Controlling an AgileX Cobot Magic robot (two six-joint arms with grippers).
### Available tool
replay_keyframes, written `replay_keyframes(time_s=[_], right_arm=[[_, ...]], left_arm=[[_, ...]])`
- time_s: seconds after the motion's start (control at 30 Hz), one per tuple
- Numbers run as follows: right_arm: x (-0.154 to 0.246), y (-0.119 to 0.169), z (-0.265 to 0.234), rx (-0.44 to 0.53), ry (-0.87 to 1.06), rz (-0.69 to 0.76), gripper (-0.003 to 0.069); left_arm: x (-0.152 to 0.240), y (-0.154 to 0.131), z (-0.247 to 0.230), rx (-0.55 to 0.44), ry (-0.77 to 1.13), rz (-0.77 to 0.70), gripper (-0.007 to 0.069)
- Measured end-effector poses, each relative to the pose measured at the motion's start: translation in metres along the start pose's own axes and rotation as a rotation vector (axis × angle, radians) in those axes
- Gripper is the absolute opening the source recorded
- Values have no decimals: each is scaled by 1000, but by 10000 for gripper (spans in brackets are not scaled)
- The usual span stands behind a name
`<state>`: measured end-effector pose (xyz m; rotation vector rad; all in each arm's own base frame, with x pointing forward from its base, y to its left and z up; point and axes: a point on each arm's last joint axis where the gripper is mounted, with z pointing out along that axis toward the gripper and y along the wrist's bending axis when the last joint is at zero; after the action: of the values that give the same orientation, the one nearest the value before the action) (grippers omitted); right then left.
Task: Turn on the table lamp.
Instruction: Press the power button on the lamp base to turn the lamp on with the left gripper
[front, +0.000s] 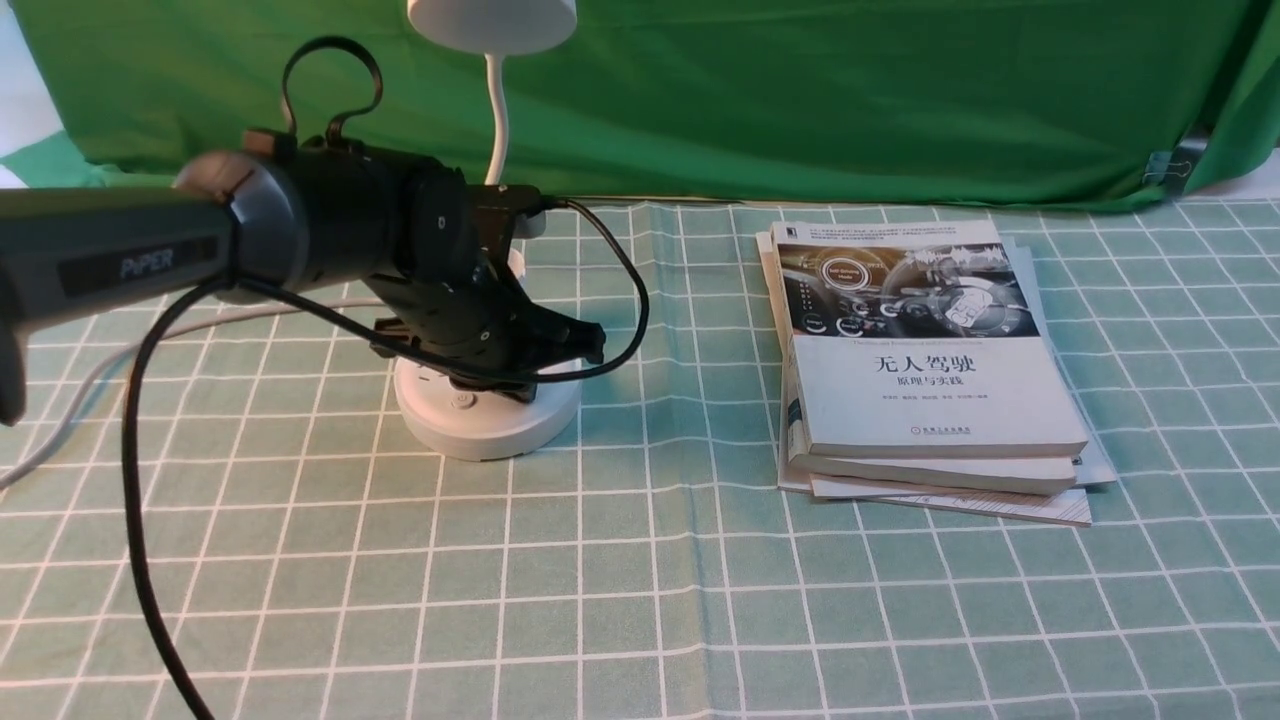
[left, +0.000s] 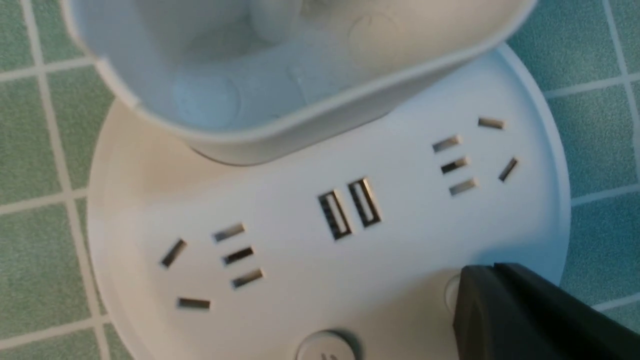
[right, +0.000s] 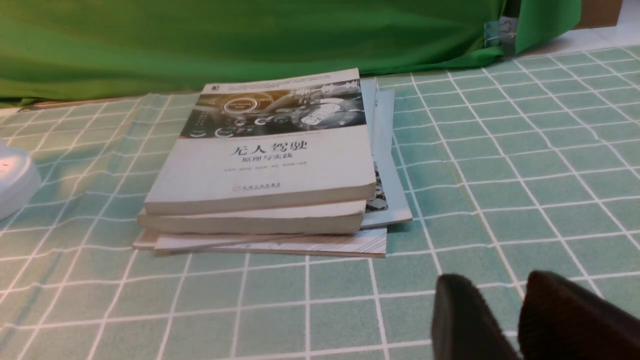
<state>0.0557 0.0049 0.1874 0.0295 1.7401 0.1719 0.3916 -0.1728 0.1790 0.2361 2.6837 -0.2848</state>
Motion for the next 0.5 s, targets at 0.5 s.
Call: replay_keyframes(time_s=[0.5], right_arm=[[0,0,0,0,0,0,238]], left_arm=[[-7,5,-8,-1,-25,-20,21]])
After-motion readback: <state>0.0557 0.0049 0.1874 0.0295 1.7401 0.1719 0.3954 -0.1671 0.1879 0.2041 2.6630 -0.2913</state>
